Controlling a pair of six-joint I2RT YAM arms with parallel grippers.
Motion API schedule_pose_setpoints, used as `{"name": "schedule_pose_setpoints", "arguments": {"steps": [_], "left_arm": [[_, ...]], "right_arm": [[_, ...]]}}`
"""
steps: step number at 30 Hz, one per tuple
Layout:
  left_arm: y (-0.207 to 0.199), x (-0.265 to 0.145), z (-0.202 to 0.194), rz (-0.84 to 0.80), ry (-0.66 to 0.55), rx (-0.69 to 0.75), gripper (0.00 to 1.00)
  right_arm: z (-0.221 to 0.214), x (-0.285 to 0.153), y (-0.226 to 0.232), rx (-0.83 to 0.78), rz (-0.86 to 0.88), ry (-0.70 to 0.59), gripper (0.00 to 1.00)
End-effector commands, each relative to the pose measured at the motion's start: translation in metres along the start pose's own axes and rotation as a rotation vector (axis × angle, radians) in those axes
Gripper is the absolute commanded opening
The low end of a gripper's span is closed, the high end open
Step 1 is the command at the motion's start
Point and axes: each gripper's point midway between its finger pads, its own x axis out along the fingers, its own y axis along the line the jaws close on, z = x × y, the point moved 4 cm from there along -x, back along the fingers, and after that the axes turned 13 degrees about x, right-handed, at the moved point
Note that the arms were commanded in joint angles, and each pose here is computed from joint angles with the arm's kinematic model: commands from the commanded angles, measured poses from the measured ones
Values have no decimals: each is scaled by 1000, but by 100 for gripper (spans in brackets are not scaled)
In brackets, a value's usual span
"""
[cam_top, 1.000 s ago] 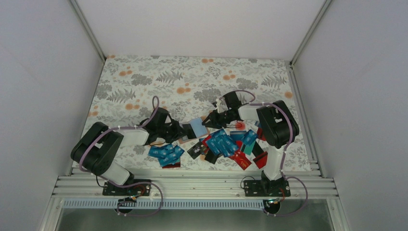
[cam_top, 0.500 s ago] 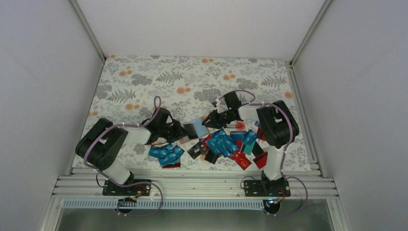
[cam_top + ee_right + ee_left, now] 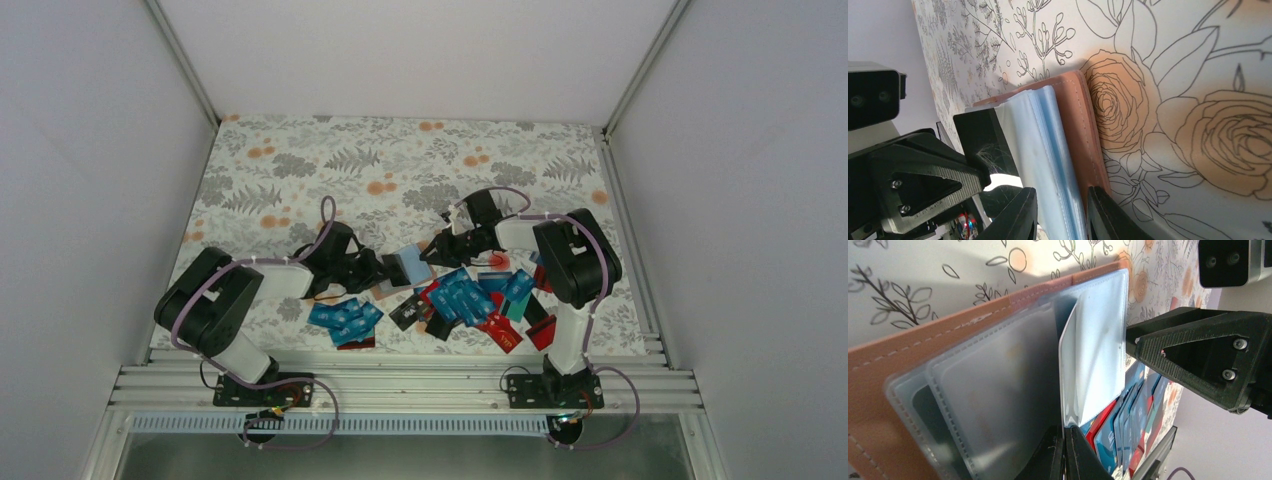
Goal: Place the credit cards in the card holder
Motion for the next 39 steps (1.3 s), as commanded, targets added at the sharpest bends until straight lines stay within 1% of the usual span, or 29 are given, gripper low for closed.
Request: {"name": "schedule_pose_setpoints", "arguments": {"steps": [1, 5, 15, 23, 39], "left_arm": [[-2, -6, 13, 46, -51, 43, 2], [-3, -6, 16, 52, -59, 62, 2], [-17, 2, 19, -18, -73, 123, 2], [-16, 9, 8, -26, -44, 111, 2], [-14, 22, -4, -53, -25, 77, 3]], "right_arm": [[-19, 13, -29, 74, -90, 67, 27], [-19, 13, -29, 75, -91, 68, 28], [-20, 15, -30, 79, -91, 73, 27], [-20, 16, -32, 87, -104, 67, 27], [-22, 17, -37, 97, -116, 71, 26]]}}
